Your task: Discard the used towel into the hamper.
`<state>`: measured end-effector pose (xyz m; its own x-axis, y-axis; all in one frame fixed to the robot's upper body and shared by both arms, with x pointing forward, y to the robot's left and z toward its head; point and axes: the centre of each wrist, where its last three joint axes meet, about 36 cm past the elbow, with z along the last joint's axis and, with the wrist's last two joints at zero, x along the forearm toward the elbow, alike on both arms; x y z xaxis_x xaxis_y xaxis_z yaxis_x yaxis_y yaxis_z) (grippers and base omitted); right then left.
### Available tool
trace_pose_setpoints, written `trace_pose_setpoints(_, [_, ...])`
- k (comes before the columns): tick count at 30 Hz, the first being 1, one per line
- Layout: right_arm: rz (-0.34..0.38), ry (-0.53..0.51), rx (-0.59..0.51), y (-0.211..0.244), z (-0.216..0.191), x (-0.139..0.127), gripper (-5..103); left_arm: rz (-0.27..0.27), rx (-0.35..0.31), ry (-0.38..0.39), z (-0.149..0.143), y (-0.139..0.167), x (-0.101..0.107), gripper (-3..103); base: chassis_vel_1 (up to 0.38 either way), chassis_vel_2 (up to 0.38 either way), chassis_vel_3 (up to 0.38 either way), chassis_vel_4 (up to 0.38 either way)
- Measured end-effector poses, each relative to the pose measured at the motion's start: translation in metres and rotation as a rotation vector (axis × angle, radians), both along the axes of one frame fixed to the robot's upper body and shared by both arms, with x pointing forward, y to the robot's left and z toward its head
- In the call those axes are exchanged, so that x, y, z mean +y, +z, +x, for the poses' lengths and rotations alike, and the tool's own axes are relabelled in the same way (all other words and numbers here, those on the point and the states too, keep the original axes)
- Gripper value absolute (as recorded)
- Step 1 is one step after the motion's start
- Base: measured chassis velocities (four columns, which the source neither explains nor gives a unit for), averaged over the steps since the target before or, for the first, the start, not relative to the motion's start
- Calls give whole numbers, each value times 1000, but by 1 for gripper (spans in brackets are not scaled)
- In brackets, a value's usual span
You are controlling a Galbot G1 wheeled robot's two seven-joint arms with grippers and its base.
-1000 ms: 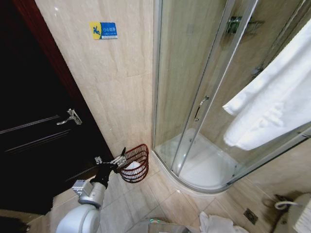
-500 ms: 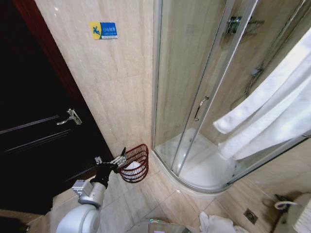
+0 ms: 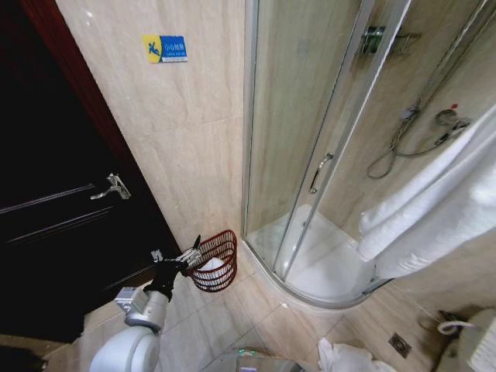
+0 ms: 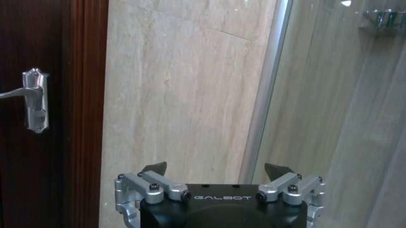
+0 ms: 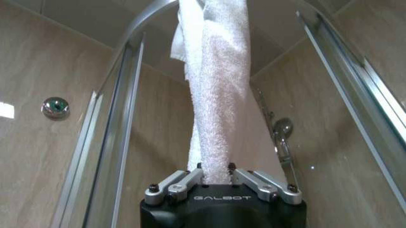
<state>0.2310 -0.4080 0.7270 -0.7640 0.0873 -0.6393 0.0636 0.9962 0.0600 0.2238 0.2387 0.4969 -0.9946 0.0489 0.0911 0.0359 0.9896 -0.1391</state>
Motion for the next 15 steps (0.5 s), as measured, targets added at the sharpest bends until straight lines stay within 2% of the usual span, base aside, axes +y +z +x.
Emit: trace_pose_setpoints(15, [25, -50, 35, -44, -17, 3, 8, 0, 0, 0, 0, 0, 0, 100, 0, 0, 0, 0])
